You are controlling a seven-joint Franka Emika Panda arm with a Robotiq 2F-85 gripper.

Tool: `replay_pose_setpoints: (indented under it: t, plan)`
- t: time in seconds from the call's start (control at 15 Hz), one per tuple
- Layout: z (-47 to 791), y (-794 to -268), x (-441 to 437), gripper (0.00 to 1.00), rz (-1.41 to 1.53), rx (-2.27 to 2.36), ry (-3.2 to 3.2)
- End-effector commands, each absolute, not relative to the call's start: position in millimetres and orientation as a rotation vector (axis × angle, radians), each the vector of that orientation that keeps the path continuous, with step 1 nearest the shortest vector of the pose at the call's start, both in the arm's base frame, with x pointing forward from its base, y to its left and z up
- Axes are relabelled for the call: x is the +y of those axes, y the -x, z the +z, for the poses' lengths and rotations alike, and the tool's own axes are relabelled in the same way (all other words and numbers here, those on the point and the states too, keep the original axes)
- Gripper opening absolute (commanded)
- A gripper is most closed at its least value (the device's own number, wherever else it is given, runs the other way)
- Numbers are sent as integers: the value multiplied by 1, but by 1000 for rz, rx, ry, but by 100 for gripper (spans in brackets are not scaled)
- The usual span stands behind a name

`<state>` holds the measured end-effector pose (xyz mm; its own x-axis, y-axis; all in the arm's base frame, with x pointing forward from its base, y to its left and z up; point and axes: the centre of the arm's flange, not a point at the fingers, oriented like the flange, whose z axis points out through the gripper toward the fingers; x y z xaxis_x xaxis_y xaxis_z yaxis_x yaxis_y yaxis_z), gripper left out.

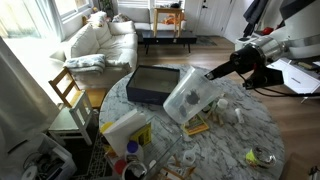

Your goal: Pick up the clear cup and pour the white shades onto the table, put the clear cup onto the table, pick up the tabasco and put it in the clear cup, pick up the clear cup with the tabasco and put it into the clear storage container

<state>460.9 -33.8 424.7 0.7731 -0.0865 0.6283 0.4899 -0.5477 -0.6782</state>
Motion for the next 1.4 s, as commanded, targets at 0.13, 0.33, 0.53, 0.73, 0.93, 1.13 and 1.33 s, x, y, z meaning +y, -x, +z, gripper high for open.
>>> replay_pose_setpoints:
  t: [0.13,0.33,0.53,0.73,0.93,1.13,1.33]
  plan:
    - [407,-447,-48,5,-796,-259,2033]
    - [384,-450,-60,1,-798,-216,2056]
    - [353,-445,-83,1,-908,-128,1946]
    - [328,-433,-98,1,-1071,-110,1819]
    - [316,-424,-99,1,-1205,-130,1677]
    - [314,-418,-97,1,-1296,-202,1538]
    - [313,-420,-93,1,-1301,-205,1566]
